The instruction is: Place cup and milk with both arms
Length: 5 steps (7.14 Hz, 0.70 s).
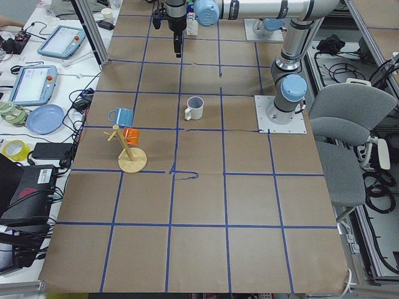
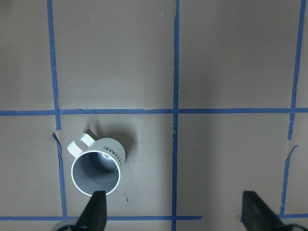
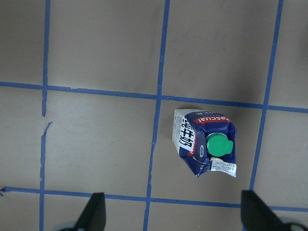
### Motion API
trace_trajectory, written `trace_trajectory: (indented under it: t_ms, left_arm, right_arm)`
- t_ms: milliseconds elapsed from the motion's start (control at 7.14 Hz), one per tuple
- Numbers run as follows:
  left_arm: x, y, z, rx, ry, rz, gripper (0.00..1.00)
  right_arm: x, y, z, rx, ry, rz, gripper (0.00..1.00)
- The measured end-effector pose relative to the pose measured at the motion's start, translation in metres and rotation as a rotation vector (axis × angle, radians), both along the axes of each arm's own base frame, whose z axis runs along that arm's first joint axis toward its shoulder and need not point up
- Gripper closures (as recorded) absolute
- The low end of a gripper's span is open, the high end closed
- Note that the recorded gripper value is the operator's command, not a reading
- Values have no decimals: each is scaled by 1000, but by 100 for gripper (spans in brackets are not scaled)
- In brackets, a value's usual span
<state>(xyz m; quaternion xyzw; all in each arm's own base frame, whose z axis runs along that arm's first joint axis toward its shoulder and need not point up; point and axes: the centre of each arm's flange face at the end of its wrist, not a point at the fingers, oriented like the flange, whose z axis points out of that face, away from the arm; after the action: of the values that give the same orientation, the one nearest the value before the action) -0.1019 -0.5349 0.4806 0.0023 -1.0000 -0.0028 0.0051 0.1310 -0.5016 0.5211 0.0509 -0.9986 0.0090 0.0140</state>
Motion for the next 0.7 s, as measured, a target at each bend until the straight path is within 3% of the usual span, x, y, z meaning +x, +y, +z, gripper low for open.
trace_trajectory:
  t_ms: [700]
  left_arm:
    - [1,4,-9,14,2,2,0]
  right_arm:
    - [-3,-2,-3,6,4,-1,0]
